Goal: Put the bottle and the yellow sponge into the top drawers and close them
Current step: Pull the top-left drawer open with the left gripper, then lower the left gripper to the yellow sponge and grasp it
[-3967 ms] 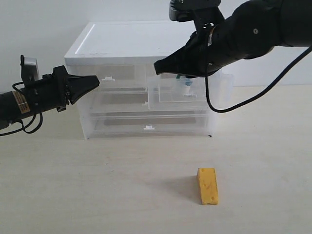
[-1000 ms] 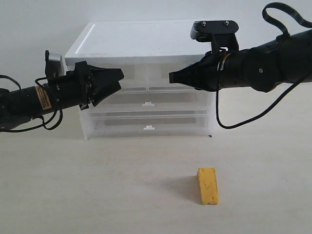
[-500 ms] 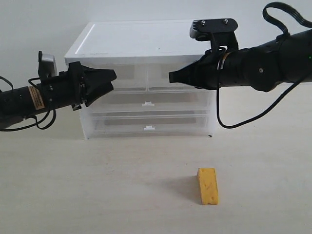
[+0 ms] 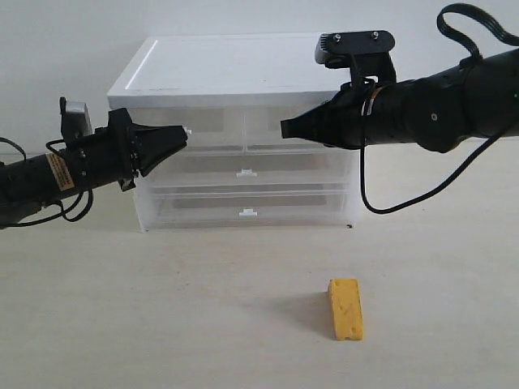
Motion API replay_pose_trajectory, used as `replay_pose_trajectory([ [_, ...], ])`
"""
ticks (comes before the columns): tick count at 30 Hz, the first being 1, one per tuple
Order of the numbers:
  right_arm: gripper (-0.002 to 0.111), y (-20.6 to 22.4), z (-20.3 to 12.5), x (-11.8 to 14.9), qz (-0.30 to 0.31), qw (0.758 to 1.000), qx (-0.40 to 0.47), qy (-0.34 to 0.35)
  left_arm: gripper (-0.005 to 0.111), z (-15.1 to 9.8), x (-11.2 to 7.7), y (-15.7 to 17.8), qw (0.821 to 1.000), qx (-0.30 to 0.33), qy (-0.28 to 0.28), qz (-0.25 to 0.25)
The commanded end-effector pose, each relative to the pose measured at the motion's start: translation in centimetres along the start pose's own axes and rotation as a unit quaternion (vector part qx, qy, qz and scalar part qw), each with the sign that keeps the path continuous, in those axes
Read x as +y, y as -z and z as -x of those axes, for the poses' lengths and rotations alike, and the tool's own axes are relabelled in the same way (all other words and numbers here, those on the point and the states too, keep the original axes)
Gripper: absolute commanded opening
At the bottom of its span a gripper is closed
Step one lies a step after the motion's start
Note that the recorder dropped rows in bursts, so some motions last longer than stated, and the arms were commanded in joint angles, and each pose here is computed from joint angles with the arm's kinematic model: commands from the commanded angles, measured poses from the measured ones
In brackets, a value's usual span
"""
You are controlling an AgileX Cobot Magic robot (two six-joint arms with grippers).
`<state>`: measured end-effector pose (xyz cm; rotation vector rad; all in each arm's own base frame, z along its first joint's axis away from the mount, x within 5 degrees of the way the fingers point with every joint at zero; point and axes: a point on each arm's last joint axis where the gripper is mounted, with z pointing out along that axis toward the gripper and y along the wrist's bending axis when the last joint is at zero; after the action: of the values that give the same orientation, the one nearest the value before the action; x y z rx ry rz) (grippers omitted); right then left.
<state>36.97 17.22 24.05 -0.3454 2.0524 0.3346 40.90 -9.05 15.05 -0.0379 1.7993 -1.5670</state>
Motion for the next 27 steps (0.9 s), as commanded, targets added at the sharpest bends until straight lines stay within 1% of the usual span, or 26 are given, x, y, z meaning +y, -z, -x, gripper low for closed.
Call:
replay_pose_trajectory([
  [1, 0.000, 0.5, 0.7, -0.2, -0.002, 1.000, -0.011, 0.002, 0.004, 0.5, 0.2, 0.1, 1.000, -0.013, -0.002, 0.006],
  [7, 0.000, 0.5, 0.8, -0.1, 0.000, 1.000, -0.020, 0.002, 0.004, -0.5, 0.4, 0.4, 1.000, 0.006, 0.007, 0.014],
  [11, 0.000, 0.5, 1.0, -0.1, 0.003, 1.000, -0.031, 0.002, 0.004, -1.4, 0.1, 1.1, 1.000, 0.011, 0.012, 0.021],
  [14, 0.000, 0.5, 1.1, -0.1, 0.003, 0.999, -0.033, 0.002, 0.004, -1.9, -0.8, 1.6, 1.000, 0.013, 0.002, 0.023],
  [18, 0.000, 0.5, 1.0, -0.1, 0.003, 0.999, -0.032, 0.002, 0.004, -2.5, -2.6, 2.3, 0.999, 0.027, -0.018, 0.019],
  [21, 0.000, 0.5, 1.0, -0.1, 0.003, 0.999, -0.032, 0.002, 0.004, -3.7, -3.7, 2.7, 0.999, 0.037, -0.027, 0.018],
  [23, 0.000, 0.5, 1.0, -0.1, 0.003, 0.999, -0.032, 0.002, 0.004, -4.8, -4.0, 3.0, 0.998, 0.052, -0.032, 0.020],
  [25, 0.000, 0.5, 1.0, -0.1, 0.003, 0.999, -0.032, 0.002, 0.004, -5.8, -3.9, 3.4, 0.998, 0.055, -0.029, 0.027],
  [27, 0.000, 0.5, 1.0, -0.1, 0.003, 0.999, -0.032, 0.002, 0.004, -6.1, -3.7, 3.6, 0.998, 0.049, -0.032, 0.032],
])
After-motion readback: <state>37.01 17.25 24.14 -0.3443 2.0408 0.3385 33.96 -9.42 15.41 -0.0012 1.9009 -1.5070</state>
